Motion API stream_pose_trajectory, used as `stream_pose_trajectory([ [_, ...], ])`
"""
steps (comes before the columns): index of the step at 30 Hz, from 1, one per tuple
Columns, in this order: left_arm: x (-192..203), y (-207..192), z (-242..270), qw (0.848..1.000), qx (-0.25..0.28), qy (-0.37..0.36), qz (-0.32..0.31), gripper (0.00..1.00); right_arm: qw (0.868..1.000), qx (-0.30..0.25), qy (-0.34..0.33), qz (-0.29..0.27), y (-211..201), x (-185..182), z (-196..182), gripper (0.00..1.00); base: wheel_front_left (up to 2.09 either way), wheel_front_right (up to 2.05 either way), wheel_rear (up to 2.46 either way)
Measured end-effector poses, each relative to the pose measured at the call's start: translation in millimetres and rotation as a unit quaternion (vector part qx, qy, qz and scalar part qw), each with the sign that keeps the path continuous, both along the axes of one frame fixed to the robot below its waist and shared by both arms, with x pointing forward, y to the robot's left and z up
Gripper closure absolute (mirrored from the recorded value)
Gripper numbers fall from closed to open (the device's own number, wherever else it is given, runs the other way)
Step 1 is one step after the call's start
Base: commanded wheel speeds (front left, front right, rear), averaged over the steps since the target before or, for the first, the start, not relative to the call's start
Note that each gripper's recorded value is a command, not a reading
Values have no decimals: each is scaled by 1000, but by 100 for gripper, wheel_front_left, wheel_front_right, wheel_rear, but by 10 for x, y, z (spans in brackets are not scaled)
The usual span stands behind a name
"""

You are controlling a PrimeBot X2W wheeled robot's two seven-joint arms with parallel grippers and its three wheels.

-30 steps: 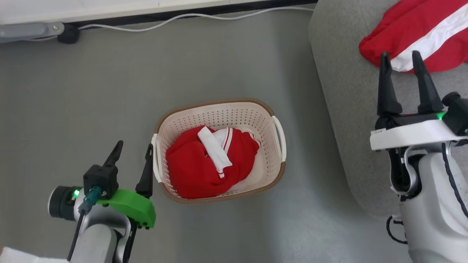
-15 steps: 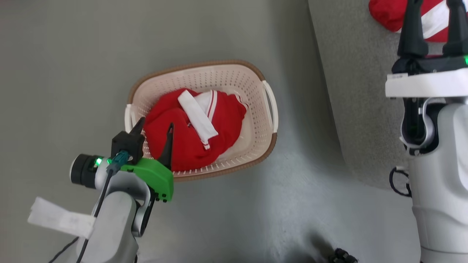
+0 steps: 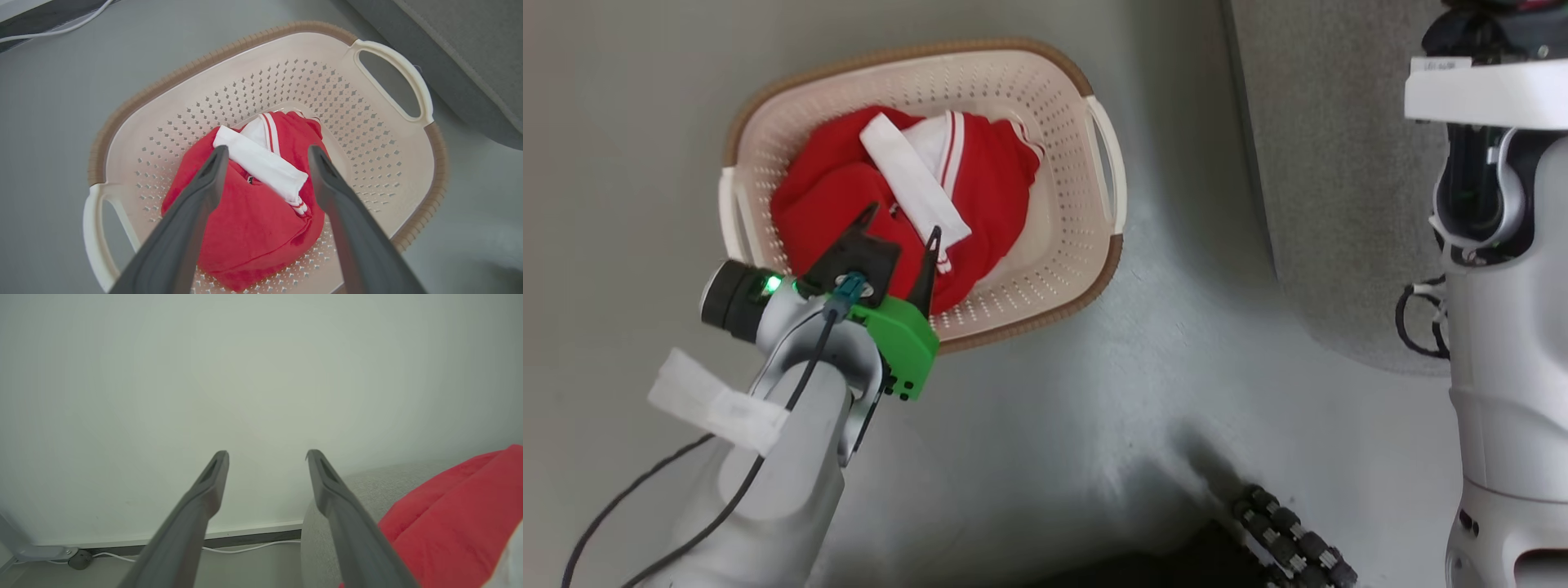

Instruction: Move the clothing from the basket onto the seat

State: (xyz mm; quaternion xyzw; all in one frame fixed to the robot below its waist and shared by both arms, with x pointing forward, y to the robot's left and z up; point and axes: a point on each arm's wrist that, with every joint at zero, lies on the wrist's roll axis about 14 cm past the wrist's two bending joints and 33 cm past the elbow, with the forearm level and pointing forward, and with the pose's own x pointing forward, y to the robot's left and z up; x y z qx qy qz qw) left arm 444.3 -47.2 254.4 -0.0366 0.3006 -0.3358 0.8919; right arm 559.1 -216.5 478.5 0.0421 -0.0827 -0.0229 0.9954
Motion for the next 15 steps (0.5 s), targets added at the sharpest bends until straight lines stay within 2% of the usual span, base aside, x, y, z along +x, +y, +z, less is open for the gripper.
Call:
stream_pose_trajectory([
  [8, -74, -215, -445, 998, 12, 28, -57, 0, 1000, -5, 12, 2, -34, 187, -270, 0, 0, 0, 0],
  [15, -181, -211, -890, 994, 31, 67, -75, 0, 999, -8, 38, -4, -91, 239, -579, 0, 0, 0, 0],
])
